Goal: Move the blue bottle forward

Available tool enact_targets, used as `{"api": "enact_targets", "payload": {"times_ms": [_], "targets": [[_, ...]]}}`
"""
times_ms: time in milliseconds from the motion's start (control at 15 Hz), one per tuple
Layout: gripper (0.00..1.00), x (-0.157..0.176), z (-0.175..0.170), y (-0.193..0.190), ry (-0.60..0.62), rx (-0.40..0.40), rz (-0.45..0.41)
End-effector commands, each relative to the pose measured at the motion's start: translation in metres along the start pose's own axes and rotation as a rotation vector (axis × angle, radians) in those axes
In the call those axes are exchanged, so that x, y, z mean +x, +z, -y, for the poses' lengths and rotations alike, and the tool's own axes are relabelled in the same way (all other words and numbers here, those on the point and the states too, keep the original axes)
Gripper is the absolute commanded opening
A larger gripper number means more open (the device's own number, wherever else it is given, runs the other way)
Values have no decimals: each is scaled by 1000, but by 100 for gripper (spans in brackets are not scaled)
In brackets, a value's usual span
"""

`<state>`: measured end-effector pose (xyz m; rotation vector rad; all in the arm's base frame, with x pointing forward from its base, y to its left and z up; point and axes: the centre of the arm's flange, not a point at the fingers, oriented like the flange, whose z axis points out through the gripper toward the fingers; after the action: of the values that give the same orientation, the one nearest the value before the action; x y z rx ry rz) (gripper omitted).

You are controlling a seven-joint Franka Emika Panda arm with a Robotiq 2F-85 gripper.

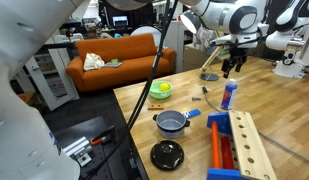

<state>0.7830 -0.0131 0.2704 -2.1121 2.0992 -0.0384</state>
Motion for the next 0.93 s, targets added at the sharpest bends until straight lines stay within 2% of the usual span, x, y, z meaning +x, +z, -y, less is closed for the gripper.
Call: {"api": "enact_targets", "payload": {"times_ms": [0,267,333,400,867], "targets": [[100,-20,-28,-23,-56,48,54],[100,-53,-52,-43,-133,62,113],[100,-63,-60,-47,-174,51,157],[100,-61,-21,-36,-127,39,100],[100,-61,-23,-34,-130,34,97]]}}
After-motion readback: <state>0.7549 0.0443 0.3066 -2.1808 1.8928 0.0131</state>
